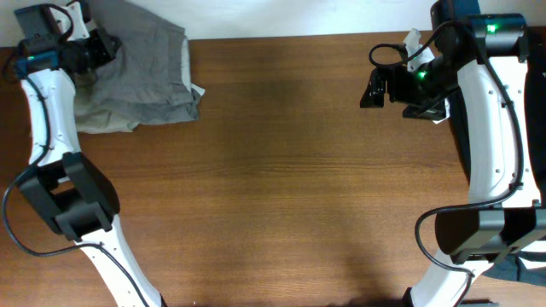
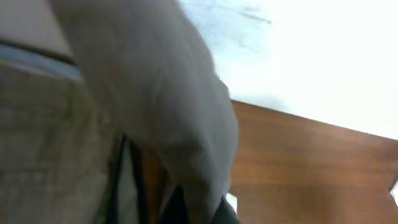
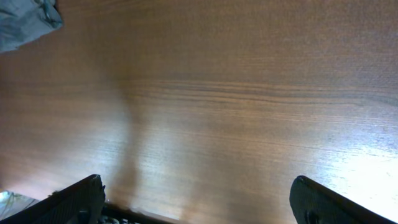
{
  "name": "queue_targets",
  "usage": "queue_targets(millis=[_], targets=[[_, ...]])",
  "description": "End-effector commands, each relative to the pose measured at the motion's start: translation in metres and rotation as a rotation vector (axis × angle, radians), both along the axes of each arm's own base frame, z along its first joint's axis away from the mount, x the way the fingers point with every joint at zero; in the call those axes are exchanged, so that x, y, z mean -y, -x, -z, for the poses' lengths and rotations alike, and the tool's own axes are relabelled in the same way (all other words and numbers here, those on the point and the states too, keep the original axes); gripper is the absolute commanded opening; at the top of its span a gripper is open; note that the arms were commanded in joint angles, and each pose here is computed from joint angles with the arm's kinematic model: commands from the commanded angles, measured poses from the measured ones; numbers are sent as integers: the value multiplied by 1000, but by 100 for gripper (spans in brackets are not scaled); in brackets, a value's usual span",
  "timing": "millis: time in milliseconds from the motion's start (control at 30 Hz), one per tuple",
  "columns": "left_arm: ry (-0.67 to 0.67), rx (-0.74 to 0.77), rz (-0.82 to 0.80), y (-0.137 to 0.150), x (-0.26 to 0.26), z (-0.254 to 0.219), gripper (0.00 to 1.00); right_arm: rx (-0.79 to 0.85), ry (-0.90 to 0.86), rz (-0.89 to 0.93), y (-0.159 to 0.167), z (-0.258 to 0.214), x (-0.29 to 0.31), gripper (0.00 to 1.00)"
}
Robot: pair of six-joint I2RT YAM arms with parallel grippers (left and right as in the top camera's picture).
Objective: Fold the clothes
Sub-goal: 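Carry the folded shorts to the top-left and place them on the beige garment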
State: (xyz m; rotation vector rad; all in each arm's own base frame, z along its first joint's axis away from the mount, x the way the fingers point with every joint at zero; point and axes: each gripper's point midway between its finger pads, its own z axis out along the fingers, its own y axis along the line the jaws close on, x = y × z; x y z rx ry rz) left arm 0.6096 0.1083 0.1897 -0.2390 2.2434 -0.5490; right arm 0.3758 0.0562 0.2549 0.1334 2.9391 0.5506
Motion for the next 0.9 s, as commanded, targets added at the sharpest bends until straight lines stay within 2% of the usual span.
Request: queue_targets(millis=[0,133,300,467,667,867], targets=[[-23,49,-29,3,-27,-26,1,14,14,-2,3,-6,0,99],[-31,49,-48,7,-43,-26,1,14,27,0,3,-5,2,99],[-164,109,30,5,-46,-33,1,14,27,0,3,-5,2,99],[-383,65,-85,5,-85,-26,1,14,28,1,3,-5,2,99],[-520,111,-147,-3,-108,-39,1,-7,43,3,5,1,4,99],[-660,148,-289,-8,-141,-60,2,-73,65,4,13,19,8,99]])
